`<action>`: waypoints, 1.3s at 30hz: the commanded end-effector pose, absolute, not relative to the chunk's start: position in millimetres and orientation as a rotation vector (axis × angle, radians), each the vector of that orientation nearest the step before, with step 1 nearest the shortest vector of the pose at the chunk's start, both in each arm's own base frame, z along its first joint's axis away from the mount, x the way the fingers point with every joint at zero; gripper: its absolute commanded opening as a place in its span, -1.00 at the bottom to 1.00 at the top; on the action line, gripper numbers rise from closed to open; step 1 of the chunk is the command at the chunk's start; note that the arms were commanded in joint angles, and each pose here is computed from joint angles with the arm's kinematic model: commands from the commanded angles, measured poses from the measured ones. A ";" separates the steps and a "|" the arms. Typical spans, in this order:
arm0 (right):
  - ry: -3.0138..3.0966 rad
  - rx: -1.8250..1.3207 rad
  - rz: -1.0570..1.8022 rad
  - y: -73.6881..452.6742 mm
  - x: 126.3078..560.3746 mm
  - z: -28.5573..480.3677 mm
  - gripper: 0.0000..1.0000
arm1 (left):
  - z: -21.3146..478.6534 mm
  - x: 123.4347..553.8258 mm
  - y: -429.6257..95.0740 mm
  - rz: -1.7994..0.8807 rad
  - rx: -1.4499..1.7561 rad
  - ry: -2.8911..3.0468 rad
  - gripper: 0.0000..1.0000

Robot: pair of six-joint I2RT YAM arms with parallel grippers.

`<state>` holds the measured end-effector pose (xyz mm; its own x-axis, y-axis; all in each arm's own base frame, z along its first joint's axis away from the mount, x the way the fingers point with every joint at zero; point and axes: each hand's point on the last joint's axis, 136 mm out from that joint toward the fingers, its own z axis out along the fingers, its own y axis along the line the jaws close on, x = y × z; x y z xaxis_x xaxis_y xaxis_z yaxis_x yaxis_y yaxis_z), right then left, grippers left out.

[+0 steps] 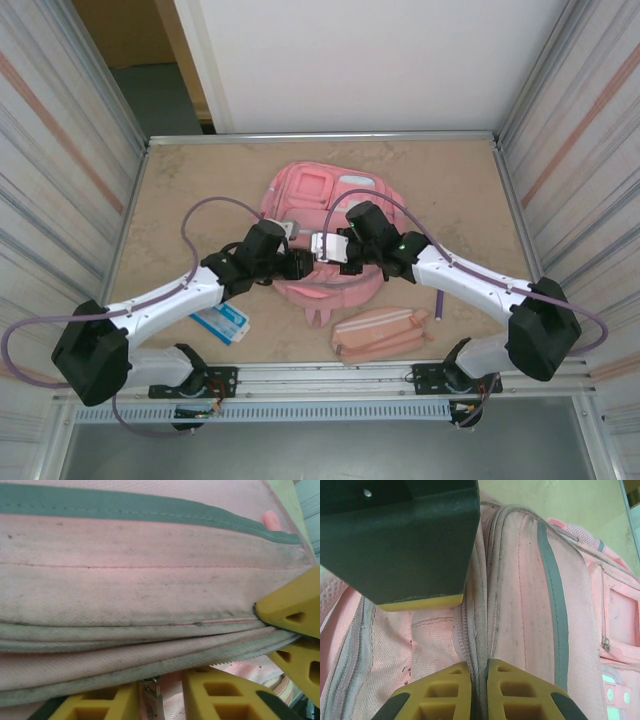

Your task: Pack the student bag

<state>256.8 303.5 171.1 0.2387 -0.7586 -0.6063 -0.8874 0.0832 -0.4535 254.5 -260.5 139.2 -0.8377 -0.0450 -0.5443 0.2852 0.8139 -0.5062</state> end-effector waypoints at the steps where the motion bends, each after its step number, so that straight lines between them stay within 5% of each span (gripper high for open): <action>1: 1.286 -1.568 0.307 326.6 244.2 247.8 -1.00 | 129.7 263.9 -239.1 -0.681 0.168 2.457 -0.63; 5: 1.291 -1.610 0.284 321.0 240.9 239.9 -1.00 | 144.8 267.4 -230.4 -0.753 0.245 2.383 -1.00; 16: 1.354 -1.642 0.197 303.4 256.1 213.8 -1.00 | 170.6 258.5 -197.2 -0.767 0.293 2.276 -1.00; 22: 1.331 -1.632 0.225 300.3 254.4 211.2 -1.00 | 145.1 292.2 -126.9 -0.630 -0.068 2.306 -1.00; 23: 1.338 -1.626 0.234 300.0 256.3 211.0 -0.92 | 146.2 296.1 -126.0 -0.691 -0.090 2.285 -1.00; 26: 1.388 -1.568 0.287 299.9 265.7 210.8 -0.30 | 156.8 300.6 -132.0 -0.734 -0.065 2.232 -1.00; 33: 1.459 -1.514 0.353 318.6 258.4 201.7 0.18 | 190.6 270.8 -180.8 -0.908 0.140 2.163 -1.00; 39: 1.550 -1.449 0.524 346.0 224.7 200.9 0.31 | 197.1 247.2 -217.2 -1.033 0.231 2.171 -1.00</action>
